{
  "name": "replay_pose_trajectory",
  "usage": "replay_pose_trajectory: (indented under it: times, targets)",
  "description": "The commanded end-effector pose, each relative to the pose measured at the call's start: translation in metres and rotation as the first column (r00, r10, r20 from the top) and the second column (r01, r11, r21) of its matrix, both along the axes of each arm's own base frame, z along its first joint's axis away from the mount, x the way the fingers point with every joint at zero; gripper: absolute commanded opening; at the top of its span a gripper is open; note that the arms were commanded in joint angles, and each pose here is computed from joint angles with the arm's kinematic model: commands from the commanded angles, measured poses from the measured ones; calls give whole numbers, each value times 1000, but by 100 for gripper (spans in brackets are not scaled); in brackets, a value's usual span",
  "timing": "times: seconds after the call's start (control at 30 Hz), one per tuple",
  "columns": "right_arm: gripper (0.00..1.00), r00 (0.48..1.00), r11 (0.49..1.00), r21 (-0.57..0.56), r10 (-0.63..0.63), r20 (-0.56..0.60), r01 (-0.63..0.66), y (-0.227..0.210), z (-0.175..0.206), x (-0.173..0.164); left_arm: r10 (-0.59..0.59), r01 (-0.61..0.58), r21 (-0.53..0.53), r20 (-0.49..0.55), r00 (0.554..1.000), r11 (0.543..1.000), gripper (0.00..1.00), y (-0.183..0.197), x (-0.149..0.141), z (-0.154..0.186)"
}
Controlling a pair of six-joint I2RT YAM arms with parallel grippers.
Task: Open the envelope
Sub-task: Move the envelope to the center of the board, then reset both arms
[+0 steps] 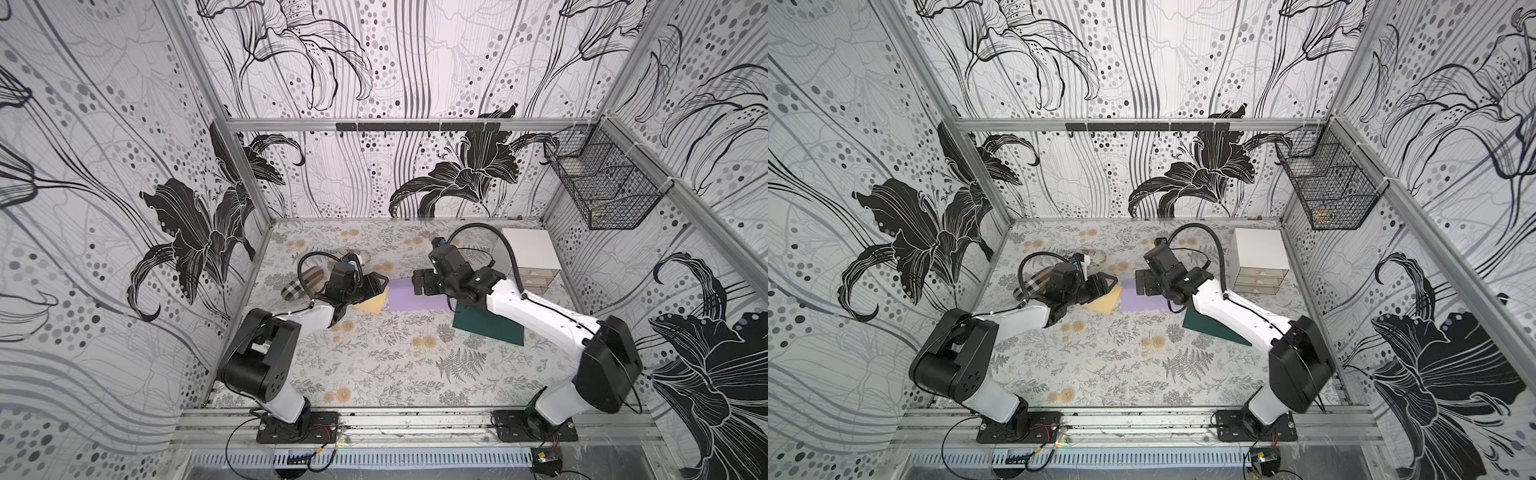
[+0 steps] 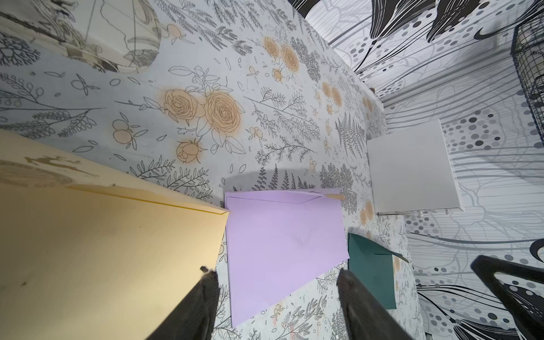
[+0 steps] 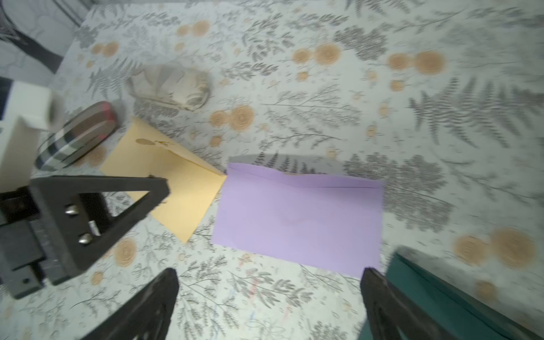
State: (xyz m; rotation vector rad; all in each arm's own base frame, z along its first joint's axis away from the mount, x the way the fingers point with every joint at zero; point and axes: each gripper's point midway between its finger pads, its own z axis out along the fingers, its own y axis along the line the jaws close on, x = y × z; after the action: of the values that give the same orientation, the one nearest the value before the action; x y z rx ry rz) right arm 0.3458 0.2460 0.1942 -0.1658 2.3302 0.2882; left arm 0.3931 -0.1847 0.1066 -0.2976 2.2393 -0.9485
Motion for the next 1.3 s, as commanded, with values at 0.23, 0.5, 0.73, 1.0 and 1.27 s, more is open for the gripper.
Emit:
replay_pose_trajectory:
  times: [0.23, 0.5, 0.73, 1.0, 1.27]
  targets:
    - [100, 836, 829, -209, -441, 326, 519, -205, 15, -20, 15, -15, 41, 21, 1000, 999, 67, 7, 1, 0]
    - [100, 848, 883, -221, -285, 448, 413, -212, -21, -21, 19, -20, 55, 8, 1000, 998, 67, 8, 3, -8]
    - [100, 880, 820, -389, -262, 396, 420, -220, -58, 14, 11, -11, 42, -7, 1000, 999, 67, 5, 4, -13]
    - [100, 858, 847, -225, -402, 321, 482, -256, -91, 31, 14, -13, 52, -3, 1000, 999, 67, 6, 3, -11]
    - [100, 866, 895, -177, -322, 382, 410, -255, -97, 43, 12, -12, 57, -3, 1000, 998, 67, 6, 4, -11]
